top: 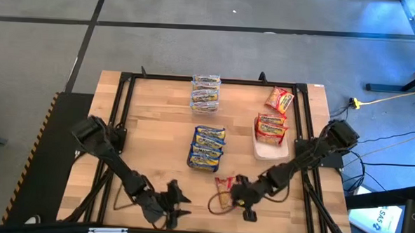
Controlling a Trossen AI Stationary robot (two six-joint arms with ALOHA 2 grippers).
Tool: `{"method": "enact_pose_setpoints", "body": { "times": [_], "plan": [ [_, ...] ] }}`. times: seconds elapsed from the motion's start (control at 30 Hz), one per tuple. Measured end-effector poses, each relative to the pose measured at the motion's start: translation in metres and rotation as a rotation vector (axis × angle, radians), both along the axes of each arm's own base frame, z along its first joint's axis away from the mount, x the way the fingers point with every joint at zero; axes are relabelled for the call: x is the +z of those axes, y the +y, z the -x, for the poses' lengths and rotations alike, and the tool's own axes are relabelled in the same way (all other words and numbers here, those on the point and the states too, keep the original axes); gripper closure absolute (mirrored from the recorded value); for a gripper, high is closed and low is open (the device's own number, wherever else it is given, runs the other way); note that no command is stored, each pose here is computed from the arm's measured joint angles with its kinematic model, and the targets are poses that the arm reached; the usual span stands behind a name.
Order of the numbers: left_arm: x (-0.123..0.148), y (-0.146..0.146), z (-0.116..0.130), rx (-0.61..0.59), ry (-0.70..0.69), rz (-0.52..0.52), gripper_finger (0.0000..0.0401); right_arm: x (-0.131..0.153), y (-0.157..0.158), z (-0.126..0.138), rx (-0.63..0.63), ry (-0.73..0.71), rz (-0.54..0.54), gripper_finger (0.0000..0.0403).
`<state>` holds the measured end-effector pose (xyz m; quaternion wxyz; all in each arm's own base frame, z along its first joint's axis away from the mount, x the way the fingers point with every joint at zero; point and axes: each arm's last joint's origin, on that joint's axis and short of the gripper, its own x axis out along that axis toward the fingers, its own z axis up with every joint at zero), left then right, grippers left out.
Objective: Sort Maruchan noodles
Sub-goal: Put the left red noodle pack into the white bin
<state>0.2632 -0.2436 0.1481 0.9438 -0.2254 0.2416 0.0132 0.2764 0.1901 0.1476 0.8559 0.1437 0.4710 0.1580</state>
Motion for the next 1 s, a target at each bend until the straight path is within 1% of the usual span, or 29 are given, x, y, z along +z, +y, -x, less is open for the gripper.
{"method": "enact_pose_setpoints", "body": {
  "times": [0.1, 0.13, 0.27, 0.33, 0.4, 0.47, 0.53, 0.6, 0.67, 0.8, 0.9, 1.0],
  "plan": [
    [-0.003, -0.018, -0.021, -0.023, -0.012, -0.036, 0.0206, 0.004, 0.016, 0.006, 0.020, -0.030, -0.016, 0.0395],
    [-0.004, -0.023, -0.028, -0.028, -0.018, -0.032, 0.0206, 0.007, 0.019, 0.008, 0.022, -0.027, -0.024, 0.0395],
    [-0.002, -0.038, -0.051, -0.044, -0.040, -0.046, 0.0206, 0.036, 0.034, 0.021, 0.051, -0.059, -0.087, 0.0395],
    [0.000, -0.043, -0.060, -0.045, -0.046, -0.038, 0.0206, 0.043, 0.038, 0.031, 0.067, -0.061, -0.094, 0.0395],
    [0.001, -0.043, -0.066, -0.044, -0.025, -0.057, 0.0206, 0.050, 0.041, 0.044, 0.029, -0.082, -0.078, 0.0395],
    [0.003, -0.043, -0.073, -0.039, -0.003, -0.071, 0.0206, 0.053, 0.040, 0.055, -0.059, -0.090, -0.068, 0.0392],
    [0.004, -0.037, -0.079, -0.052, 0.054, -0.118, 0.0206, 0.050, 0.035, 0.067, -0.135, -0.059, -0.035, 0.0381],
    [0.007, -0.028, -0.088, -0.084, 0.118, -0.124, 0.0206, 0.045, 0.029, 0.077, -0.219, -0.040, -0.014, 0.0364],
    [0.012, -0.021, -0.096, -0.084, 0.158, -0.128, 0.0206, 0.041, 0.025, 0.089, -0.287, -0.047, -0.014, 0.0339],
    [0.014, -0.012, -0.103, -0.075, 0.169, -0.156, 0.0206, 0.015, 0.016, 0.118, -0.399, -0.006, 0.023, 0.0277],
    [0.014, -0.008, -0.105, -0.074, 0.168, -0.199, 0.0206, -0.002, 0.007, 0.127, -0.497, 0.019, -0.019, 0.0228],
    [0.011, -0.004, -0.106, -0.074, 0.181, -0.230, 0.0206, -0.015, 0.000, 0.131, -0.550, -0.001, -0.085, 0.0185]
  ]
}}
